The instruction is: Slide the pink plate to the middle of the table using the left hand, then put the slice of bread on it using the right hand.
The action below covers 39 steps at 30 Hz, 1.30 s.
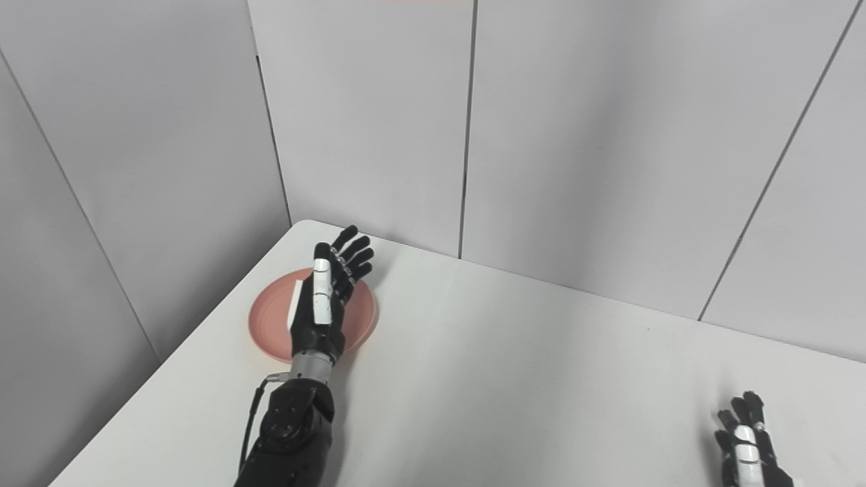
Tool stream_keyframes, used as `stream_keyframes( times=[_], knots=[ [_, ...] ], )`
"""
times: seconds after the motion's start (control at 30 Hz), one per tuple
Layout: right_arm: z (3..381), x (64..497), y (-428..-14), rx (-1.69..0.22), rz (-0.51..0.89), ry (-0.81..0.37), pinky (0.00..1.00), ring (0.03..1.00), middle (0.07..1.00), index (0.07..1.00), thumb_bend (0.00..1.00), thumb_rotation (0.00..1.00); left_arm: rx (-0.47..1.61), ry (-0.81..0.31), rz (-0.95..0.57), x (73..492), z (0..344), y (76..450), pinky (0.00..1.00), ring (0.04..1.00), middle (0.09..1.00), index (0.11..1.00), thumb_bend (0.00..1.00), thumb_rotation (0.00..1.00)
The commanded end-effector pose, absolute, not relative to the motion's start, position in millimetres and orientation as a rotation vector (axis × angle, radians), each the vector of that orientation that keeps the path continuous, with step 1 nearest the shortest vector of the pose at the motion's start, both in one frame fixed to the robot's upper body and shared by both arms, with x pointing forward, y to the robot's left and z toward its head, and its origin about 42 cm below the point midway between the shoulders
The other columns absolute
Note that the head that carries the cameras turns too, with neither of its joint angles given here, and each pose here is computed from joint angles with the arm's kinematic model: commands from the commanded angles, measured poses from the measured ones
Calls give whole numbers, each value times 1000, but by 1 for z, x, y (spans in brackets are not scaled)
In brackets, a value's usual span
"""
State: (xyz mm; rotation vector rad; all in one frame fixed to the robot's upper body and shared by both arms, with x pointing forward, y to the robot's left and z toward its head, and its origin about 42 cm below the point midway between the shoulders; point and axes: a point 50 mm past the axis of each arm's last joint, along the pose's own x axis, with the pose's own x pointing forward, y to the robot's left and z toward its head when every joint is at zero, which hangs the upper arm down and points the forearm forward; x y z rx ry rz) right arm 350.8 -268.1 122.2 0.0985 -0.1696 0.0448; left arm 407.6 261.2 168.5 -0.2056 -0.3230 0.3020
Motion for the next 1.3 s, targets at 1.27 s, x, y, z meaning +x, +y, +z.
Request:
stream_keyframes(
  times=[1.27],
  knots=[
    [132,352,-272,96,44,-216,983,950,966,961,636,844,-114,-391,681,389,188,390,733,728,718,706,814,999]
  ],
)
